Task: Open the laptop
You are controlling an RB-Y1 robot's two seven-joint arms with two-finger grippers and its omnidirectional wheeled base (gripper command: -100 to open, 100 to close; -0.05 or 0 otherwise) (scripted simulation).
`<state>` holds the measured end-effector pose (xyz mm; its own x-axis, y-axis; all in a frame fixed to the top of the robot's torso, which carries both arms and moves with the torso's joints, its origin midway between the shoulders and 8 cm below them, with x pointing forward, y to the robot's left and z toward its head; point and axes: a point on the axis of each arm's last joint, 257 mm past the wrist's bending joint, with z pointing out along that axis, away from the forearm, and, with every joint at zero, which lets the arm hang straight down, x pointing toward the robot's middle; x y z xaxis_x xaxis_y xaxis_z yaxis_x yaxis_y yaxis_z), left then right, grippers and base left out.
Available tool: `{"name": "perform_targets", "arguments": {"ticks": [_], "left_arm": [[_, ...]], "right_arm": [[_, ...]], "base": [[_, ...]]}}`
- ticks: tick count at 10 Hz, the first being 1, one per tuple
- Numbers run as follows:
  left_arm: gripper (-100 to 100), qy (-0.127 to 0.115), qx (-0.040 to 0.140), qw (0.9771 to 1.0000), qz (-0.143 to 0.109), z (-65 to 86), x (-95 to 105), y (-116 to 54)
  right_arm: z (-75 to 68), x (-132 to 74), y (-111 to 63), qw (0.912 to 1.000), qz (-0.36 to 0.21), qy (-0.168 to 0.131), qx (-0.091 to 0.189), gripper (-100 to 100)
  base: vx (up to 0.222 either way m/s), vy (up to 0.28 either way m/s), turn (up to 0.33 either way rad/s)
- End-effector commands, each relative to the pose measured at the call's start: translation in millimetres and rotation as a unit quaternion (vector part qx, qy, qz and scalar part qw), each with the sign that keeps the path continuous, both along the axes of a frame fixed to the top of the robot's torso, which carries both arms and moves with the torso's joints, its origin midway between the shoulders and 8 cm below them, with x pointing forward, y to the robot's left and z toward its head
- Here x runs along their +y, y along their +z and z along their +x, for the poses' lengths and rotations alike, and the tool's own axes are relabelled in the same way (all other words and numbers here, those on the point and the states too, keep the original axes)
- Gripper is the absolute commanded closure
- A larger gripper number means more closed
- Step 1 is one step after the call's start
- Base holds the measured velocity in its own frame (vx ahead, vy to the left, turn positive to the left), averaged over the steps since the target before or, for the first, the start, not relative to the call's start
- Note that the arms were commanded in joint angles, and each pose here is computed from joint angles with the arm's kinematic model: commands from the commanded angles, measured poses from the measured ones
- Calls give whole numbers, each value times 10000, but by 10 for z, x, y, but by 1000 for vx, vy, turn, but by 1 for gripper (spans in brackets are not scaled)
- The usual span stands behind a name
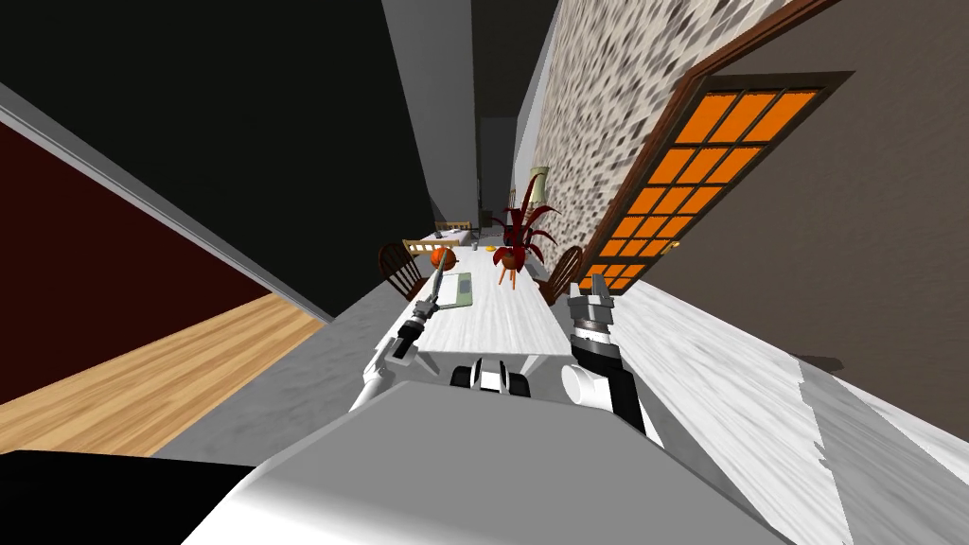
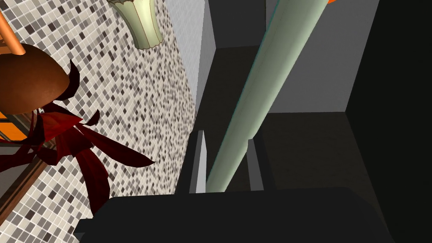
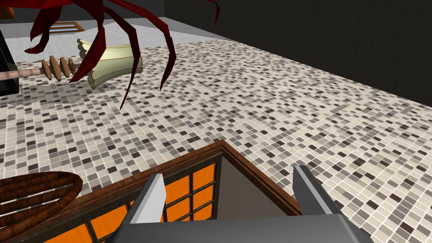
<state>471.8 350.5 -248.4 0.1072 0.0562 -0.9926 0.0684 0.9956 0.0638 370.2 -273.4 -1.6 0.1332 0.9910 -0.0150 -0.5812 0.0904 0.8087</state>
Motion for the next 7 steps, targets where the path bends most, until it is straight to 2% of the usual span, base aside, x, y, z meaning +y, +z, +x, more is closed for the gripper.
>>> {"name": "perform_targets", "arguments": {"ticks": [1,4,7], "left_arm": [[100,-43,87,9999,-40,-42,-73,-98],[100,-43,87,9999,-40,-42,-73,-98],[100,39,142,9988,471,-171,-77,-238]], "right_arm": [[0,0,0,10000,0,0,0,0],[0,0,0,10000,0,0,0,0],[0,0,0,10000,0,0,0,0]], "base": [[-3,-4,12],[-4,-5,14],[-9,-11,32]]}}
